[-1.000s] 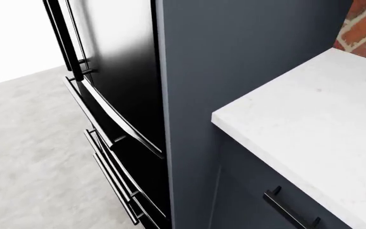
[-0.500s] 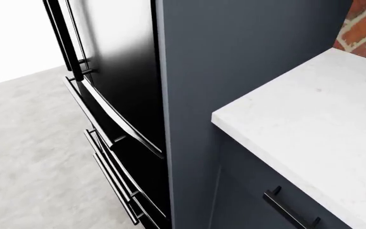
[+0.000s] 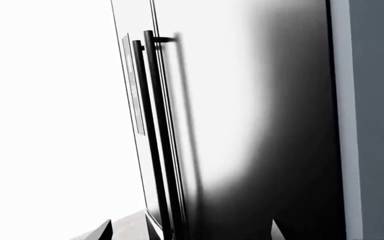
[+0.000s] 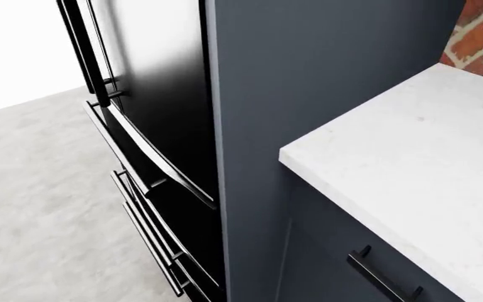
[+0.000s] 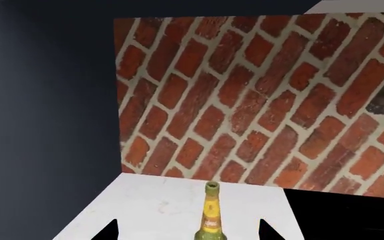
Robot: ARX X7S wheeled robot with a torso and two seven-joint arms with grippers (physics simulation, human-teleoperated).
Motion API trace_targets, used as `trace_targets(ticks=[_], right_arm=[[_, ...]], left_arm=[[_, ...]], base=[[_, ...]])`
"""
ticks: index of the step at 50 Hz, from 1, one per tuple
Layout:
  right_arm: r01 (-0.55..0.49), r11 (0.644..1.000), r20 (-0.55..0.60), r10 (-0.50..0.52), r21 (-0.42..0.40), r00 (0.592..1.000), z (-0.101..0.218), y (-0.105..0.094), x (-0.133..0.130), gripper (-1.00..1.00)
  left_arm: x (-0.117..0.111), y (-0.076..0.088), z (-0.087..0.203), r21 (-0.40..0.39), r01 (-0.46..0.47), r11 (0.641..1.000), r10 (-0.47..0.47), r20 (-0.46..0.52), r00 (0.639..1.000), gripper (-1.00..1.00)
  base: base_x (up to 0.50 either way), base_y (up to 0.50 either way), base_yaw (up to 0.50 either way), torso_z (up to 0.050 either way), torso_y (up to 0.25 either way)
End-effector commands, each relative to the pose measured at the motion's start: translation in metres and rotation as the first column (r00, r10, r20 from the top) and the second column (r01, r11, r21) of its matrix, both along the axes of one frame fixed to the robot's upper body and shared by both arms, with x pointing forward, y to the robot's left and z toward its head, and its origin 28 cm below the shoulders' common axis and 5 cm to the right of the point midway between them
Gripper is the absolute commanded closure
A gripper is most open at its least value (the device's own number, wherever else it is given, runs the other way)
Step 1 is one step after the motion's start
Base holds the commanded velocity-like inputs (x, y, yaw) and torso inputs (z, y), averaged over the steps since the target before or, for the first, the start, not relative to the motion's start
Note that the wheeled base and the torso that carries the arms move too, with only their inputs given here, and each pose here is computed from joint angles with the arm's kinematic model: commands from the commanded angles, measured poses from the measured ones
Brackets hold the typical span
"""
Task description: Move the drinks to the dining counter.
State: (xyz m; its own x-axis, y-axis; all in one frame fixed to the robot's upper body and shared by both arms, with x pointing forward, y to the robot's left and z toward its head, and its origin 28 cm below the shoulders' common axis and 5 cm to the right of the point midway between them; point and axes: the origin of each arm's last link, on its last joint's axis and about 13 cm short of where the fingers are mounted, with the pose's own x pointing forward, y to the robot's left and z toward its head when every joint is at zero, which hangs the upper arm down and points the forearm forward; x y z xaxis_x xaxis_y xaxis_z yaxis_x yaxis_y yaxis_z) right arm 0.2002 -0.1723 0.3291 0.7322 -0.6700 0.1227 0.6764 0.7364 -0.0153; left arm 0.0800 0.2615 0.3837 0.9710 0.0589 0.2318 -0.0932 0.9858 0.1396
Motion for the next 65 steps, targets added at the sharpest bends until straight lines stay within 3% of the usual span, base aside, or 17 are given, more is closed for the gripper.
trace_targets(ticks=[1,8,12,13,39,52,65], right_arm=[[0.053,0.998,-0.076,-0.055,-0.025,0.996,0.000,-0.008,0.006,-1.00],[0.050,0.998,-0.120,-0.053,-0.032,0.991,-0.004,-0.002,0.020,-1.00],[0.059,0.997,-0.150,-0.065,-0.045,0.987,-0.008,-0.007,0.033,-1.00],[0.060,0.998,-0.162,-0.059,0.004,0.985,-0.012,-0.009,0.037,-1.00],[0.129,0.991,-0.262,-0.129,-0.016,0.956,-0.036,-0.035,0.086,-1.00],[0.166,0.986,-0.280,-0.164,-0.016,0.946,-0.044,-0.049,0.100,-1.00],[0.222,0.975,-0.287,-0.203,0.034,0.936,-0.055,-0.068,0.100,-1.00]], left_arm=[[0.001,0.000,-0.001,0.001,-0.002,1.000,0.002,-0.006,1.000,-1.00],[0.003,0.001,-0.004,-0.004,-0.006,1.000,0.006,-0.014,1.000,-1.00],[0.003,0.002,-0.004,-0.004,-0.008,1.000,0.008,-0.015,1.000,-1.00],[0.003,0.003,-0.005,-0.005,-0.010,1.000,0.010,-0.018,1.000,-1.00],[0.008,0.005,-0.015,-0.010,-0.026,1.000,0.025,-0.045,0.999,-1.00],[0.010,0.007,-0.019,-0.011,-0.037,0.999,0.036,-0.061,0.997,-1.00],[0.009,0.007,-0.017,-0.011,-0.036,0.999,0.036,-0.057,0.998,-1.00]], base=[[0.00,0.00,0.00,0.000,0.000],[0.00,0.00,0.00,0.000,0.000],[0.00,0.00,0.00,0.000,0.000],[0.00,0.00,0.00,0.000,0.000],[0.00,0.00,0.00,0.000,0.000],[0.00,0.00,0.00,0.000,0.000],[0.00,0.00,0.00,0.000,0.000]])
